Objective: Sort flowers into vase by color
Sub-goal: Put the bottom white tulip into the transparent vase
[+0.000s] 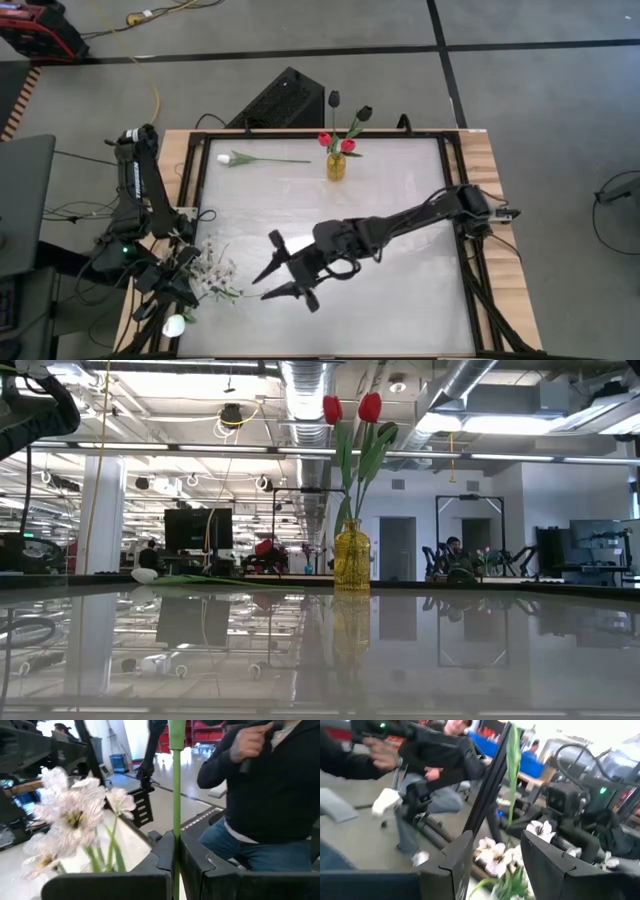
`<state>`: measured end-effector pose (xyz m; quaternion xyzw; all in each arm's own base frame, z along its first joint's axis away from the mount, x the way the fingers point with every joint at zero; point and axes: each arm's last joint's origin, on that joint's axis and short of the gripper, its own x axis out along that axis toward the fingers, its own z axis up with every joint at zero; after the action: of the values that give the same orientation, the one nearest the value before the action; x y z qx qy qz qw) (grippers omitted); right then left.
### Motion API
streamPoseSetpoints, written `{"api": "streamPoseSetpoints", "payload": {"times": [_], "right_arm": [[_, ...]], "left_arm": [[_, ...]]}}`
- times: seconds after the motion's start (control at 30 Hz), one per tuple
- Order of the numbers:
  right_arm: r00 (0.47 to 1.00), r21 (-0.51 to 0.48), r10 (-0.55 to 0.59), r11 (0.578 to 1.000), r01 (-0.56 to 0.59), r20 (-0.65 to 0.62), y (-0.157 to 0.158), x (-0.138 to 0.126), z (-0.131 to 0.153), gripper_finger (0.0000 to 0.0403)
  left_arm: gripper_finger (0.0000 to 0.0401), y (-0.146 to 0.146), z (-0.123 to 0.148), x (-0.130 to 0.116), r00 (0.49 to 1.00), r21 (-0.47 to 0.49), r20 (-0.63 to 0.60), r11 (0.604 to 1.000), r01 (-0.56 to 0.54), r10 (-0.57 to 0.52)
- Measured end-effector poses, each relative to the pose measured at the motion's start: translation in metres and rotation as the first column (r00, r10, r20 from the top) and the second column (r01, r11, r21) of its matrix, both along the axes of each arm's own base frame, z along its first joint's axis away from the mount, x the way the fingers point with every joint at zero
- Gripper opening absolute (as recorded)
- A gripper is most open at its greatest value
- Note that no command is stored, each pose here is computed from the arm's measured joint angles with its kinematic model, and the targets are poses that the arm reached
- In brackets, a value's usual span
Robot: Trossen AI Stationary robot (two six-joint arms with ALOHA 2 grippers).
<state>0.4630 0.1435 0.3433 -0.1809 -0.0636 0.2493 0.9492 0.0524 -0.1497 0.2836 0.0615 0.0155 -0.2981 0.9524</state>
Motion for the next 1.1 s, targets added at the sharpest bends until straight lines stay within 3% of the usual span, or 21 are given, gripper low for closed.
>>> {"api": "streamPoseSetpoints", "payload": {"times": [0.17,0.33,0.4,0.53,0.8,1.0,1.1], "right_arm": [[0.997,0.023,-0.012,1.0,0.01,0.071,-0.002,0.014,0.013,0.0191],[0.999,-0.003,0.006,1.0,-0.006,-0.037,-0.001,0.036,-0.004,0.0191],[1.0,0.007,0.005,1.0,-0.005,-0.007,0.0,0.043,-0.004,0.0191],[1.0,0.014,0.002,1.0,-0.002,0.022,-0.001,0.046,0.008,0.0191],[0.998,0.021,0.001,1.0,0.001,-0.068,-0.003,0.045,0.004,0.0191],[0.973,-0.001,-0.003,1.0,0.003,-0.23,-0.003,0.039,-0.004,0.0191],[0.962,-0.02,-0.004,1.0,-0.002,-0.273,-0.004,0.028,0.008,0.0191]], "left_arm": [[0.0,0.001,-0.001,0.001,0.999,0.009,-0.003,0.999,-0.052,0.052],[0.0,0.003,-0.001,0.002,0.995,-0.015,-0.018,0.995,-0.103,0.102],[0.0,0.003,-0.002,0.002,0.992,-0.037,-0.033,0.991,-0.127,0.125],[0.0003,0.004,-0.003,0.002,0.99,-0.049,-0.054,0.99,-0.134,0.132],[0.0037,0.004,-0.003,0.002,0.99,-0.048,-0.053,0.99,-0.136,0.134],[0.0059,0.005,-0.007,0.002,0.985,-0.017,-0.069,0.987,-0.161,0.16],[0.0063,0.005,-0.007,0.002,0.985,-0.02,-0.069,0.987,-0.161,0.16]]}}
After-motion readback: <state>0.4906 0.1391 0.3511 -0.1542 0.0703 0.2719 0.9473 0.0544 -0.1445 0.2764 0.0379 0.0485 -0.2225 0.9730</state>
